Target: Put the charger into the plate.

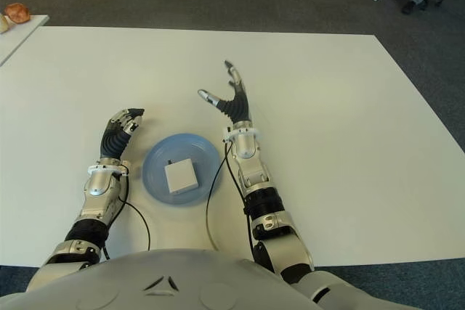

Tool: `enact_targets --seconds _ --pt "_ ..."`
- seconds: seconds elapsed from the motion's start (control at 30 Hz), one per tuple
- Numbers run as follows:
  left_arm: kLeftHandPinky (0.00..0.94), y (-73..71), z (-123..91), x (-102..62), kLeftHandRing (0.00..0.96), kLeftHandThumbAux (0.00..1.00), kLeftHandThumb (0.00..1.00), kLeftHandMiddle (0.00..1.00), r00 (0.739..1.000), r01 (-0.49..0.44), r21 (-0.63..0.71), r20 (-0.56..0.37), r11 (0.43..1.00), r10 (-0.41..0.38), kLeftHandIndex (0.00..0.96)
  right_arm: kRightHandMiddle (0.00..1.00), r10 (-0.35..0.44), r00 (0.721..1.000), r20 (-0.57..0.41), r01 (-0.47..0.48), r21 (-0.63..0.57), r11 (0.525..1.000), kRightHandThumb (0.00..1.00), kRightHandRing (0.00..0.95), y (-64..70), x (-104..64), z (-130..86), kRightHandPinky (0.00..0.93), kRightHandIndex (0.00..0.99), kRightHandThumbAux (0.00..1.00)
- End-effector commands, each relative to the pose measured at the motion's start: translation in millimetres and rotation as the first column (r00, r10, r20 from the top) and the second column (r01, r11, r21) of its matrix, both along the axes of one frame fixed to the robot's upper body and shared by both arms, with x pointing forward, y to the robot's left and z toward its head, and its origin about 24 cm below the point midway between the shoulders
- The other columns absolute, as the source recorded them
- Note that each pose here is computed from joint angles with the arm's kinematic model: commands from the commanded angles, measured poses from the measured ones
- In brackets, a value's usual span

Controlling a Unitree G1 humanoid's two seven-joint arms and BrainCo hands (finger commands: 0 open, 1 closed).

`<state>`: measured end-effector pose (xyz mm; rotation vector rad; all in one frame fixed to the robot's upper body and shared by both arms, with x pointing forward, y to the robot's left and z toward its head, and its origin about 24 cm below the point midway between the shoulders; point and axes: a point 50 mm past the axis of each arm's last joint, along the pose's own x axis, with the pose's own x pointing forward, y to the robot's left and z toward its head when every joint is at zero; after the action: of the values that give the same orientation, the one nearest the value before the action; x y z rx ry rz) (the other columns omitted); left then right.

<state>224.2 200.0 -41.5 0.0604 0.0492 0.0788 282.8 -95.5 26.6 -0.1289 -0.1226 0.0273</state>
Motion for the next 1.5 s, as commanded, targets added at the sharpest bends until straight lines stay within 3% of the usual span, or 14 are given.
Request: enact_targets --seconds 0.03,0.23,0.37,0.6,0.9,1.13,1.5 --pt "0.249 -5.8 -46 -39.9 0.264 0.556 0.0 0.299 0.966 -0.01 -0.055 -0.26 0.998 -0.004 0.293 0.015 0.014 0.999 -0.044 -0.012 0.056 0.998 0.019 0.006 6.4 -11.9 -17 0.043 0.007 0.786" --pt "0.244 -3.6 -46 -40.7 0.266 0.565 0.0 0.299 0.965 -0.009 -0.055 -0.261 0.998 -0.006 0.274 0.033 0.028 0.995 -0.095 -0.025 0.026 0.999 0.001 0.021 -6.7 -19.5 -40 0.046 0.023 0.792" --pt "0.239 -2.3 -47 -41.0 0.265 0.566 0.0 0.299 0.964 -0.008 -0.053 -0.266 0.999 -0.006 0.265 0.044 0.034 0.991 -0.13 -0.041 -0.052 0.998 0.0 0.03 -16.9 -19.9 -52 0.023 0.03 0.735" --pt "0.226 0.6 -47 -41.3 0.257 0.57 0.0 0.293 0.961 0.001 -0.051 -0.276 0.999 -0.016 0.251 0.064 0.026 0.986 -0.166 -0.051 -0.151 0.987 0.0 0.042 -18.5 -20.7 -63 0.001 0.036 0.63" --pt "0.234 4.3 -48 -41.8 0.252 0.585 0.0 0.278 0.957 -0.007 -0.052 -0.289 0.999 -0.009 0.228 0.069 -0.004 0.984 -0.178 -0.037 -0.227 0.973 0.0 0.048 -20.1 -19.3 -68 0.0 0.034 0.581" --pt "0.24 6.1 -49 -42.9 0.256 0.6 0.0 0.276 0.956 -0.025 -0.055 -0.292 0.998 0.008 0.215 0.08 -0.021 0.982 -0.189 -0.019 -0.205 0.979 0.0 0.052 -21.7 -20.6 -72 0.018 0.03 0.598" --pt "0.145 7.3 -48 -43.8 0.158 0.617 0.0 0.166 0.956 -0.03 -0.094 -0.292 0.995 0.002 0.108 0.079 -0.012 0.974 -0.227 -0.013 -0.106 0.994 0.0 0.049 -24.7 -23.6 -78 0.05 0.061 0.739"
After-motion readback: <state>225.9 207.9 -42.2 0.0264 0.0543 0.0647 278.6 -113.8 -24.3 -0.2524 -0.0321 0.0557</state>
